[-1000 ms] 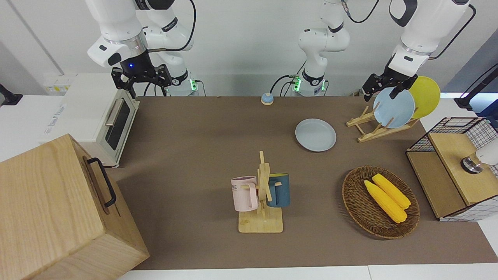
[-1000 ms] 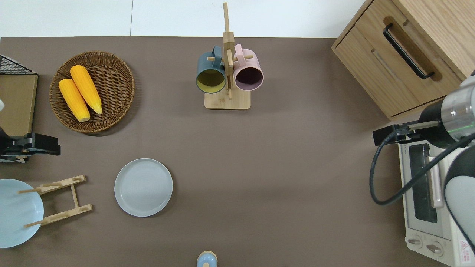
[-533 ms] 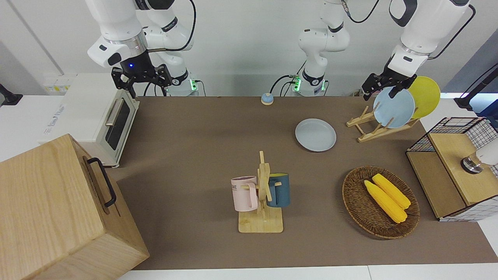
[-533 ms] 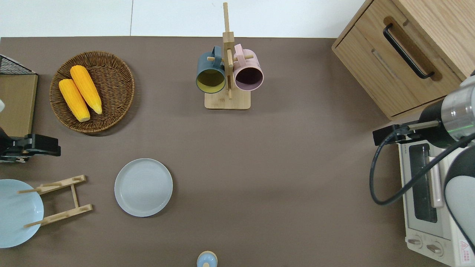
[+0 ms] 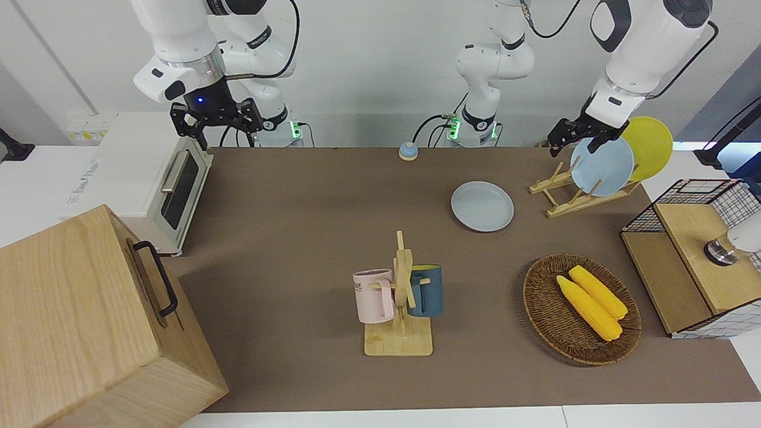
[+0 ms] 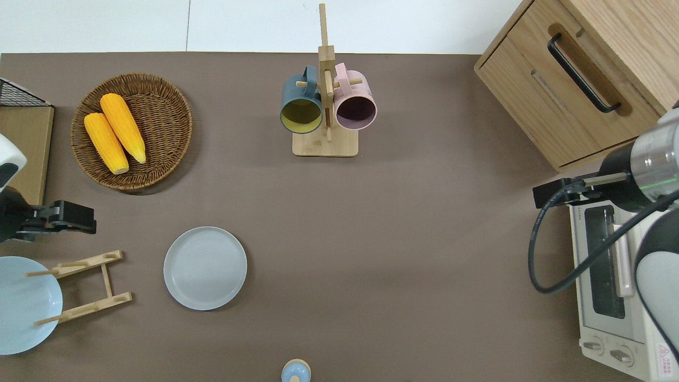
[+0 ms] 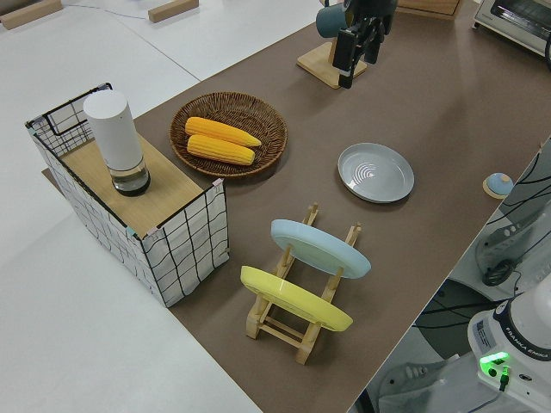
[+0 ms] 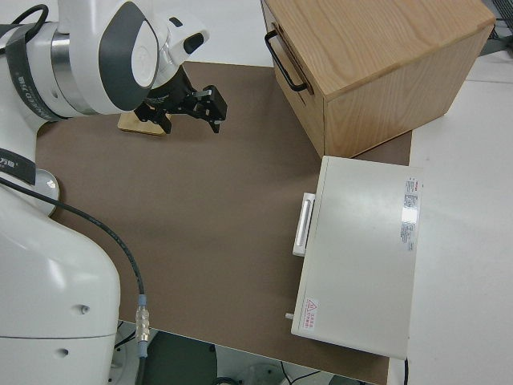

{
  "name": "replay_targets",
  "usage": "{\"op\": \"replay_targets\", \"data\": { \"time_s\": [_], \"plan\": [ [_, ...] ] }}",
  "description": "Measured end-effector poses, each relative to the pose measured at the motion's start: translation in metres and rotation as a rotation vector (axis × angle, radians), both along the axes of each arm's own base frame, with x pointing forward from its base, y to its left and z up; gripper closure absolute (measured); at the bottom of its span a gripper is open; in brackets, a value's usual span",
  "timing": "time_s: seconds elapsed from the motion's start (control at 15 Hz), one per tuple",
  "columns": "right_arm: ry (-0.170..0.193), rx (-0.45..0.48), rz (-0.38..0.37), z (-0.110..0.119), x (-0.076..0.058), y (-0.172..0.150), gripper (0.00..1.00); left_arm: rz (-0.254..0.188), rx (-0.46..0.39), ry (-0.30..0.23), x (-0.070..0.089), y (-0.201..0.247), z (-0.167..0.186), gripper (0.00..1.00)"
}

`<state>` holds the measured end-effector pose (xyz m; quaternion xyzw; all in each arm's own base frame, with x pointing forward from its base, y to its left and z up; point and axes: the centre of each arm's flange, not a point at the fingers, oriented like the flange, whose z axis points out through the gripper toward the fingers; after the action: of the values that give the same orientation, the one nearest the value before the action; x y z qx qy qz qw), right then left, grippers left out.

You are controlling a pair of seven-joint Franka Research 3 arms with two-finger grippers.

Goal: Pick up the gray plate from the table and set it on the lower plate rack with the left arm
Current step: 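Move the left gripper out to the edge of the gray plate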

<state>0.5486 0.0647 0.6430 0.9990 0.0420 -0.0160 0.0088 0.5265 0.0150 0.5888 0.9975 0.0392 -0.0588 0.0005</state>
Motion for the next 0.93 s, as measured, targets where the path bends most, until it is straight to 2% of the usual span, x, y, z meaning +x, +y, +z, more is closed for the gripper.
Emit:
{"op": "replay_targets", "data": {
  "time_s": [0.27, 0.53, 0.73, 0.93],
  "plan": [
    [0.0, 0.0, 0.0, 0.0, 0.0, 0.0, 0.01, -0.002, -0.002, 0.101, -0.007, -0.001, -0.051, 0.01],
    [0.0, 0.0, 0.0, 0.0, 0.0, 0.0, 0.01, -0.007, -0.002, 0.111, -0.008, -0.004, -0.104, 0.01],
    [0.0, 0.0, 0.0, 0.0, 0.0, 0.0, 0.01, -0.029, -0.001, 0.111, -0.012, -0.02, -0.137, 0.01],
    [0.0, 0.0, 0.0, 0.0, 0.0, 0.0, 0.01, -0.026, 0.008, 0.117, -0.017, -0.035, -0.168, 0.01]
  ]
}}
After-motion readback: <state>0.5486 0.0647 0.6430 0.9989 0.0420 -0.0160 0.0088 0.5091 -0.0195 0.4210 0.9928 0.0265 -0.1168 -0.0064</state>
